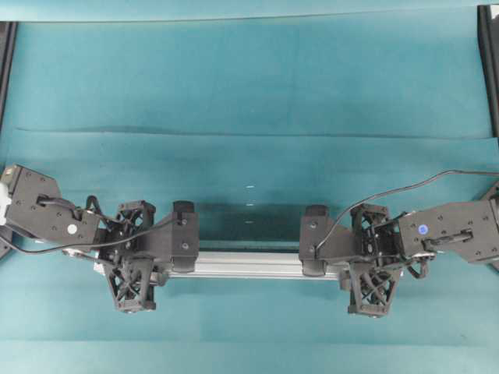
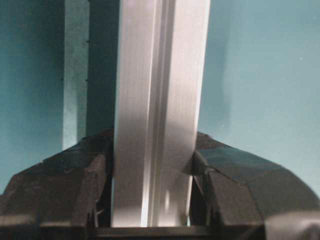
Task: Lift the metal rail with both hands and move it towards you.
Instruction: 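Lift the rail with both grippers off the table, then carry the held rail with both grippers toward the front edge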
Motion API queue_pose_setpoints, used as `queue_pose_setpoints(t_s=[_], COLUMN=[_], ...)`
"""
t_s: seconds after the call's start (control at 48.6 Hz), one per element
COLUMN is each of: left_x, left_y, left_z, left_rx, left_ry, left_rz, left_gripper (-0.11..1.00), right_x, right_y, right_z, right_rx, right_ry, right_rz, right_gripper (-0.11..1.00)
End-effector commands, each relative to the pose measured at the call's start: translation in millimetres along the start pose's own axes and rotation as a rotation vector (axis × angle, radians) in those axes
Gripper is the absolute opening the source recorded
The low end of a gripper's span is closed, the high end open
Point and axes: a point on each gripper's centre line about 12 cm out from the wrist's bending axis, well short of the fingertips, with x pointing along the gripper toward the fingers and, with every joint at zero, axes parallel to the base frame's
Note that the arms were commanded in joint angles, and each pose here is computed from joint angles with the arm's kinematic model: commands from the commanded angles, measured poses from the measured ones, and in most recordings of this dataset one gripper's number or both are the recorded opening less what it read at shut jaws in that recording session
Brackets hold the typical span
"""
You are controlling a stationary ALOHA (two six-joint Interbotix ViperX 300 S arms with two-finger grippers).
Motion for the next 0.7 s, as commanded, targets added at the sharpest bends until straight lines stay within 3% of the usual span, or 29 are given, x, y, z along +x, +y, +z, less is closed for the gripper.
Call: queue_pose_setpoints(t_s=[0.0,0.309,0.679], left_x=[-4,-8,-78], left_y=[-1,-1,-6], left_z=[7,8,30], left_rx=[-0.020,-0.020,-0.006], left_ry=[-0.024,-0.025,-0.016], left_rz=[-0.006,-0.007,0.001], left_gripper=[0.31,0.31,0.31], right_x=[0,-6,-83], right_y=[0,2,10], right_z=[2,5,34], right_rx=[0.010,0.014,0.012], right_ry=[-0.003,-0.002,-0.009], right_rz=[0.003,0.007,0.028], right_gripper=[0.41,0.41,0.41])
